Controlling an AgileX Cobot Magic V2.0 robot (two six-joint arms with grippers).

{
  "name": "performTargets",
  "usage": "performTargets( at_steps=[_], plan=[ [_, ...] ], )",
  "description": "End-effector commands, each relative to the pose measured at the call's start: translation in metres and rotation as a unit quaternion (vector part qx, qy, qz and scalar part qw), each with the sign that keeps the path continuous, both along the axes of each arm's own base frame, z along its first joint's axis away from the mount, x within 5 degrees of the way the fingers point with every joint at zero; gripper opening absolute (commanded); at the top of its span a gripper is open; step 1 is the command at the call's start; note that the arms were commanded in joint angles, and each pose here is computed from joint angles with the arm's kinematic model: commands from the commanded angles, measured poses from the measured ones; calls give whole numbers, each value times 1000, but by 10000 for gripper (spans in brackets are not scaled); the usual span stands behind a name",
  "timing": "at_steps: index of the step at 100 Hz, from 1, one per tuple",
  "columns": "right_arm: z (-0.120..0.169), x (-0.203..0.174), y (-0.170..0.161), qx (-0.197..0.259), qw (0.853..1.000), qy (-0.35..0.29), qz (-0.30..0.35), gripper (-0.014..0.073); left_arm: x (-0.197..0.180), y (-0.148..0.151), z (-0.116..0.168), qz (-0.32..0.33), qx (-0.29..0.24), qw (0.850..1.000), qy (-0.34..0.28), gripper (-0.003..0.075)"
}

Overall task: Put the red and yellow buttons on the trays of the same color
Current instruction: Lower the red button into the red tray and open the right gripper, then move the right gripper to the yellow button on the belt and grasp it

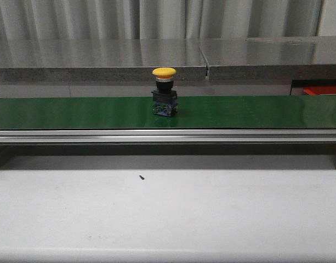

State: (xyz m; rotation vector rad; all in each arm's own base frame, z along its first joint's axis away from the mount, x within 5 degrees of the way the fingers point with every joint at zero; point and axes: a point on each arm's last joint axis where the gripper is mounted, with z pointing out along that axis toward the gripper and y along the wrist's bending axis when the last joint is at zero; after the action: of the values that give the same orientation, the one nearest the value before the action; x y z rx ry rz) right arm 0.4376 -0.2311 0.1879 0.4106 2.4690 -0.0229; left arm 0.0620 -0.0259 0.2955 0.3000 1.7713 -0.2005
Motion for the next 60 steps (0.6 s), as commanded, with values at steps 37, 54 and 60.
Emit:
performTargets(
  at_steps=[37,54,60],
  plan=[
    [132,-17,13,-33,996,-76,32,616,2,1,14,11,-21,999,-39,-19],
    [163,-34,37,-39,994,-79,60,616,2,1,14,11,-21,999,-39,-19],
    [172,-40,50,-47,993,-82,77,616,2,1,14,11,-21,999,-39,-19]
  ],
)
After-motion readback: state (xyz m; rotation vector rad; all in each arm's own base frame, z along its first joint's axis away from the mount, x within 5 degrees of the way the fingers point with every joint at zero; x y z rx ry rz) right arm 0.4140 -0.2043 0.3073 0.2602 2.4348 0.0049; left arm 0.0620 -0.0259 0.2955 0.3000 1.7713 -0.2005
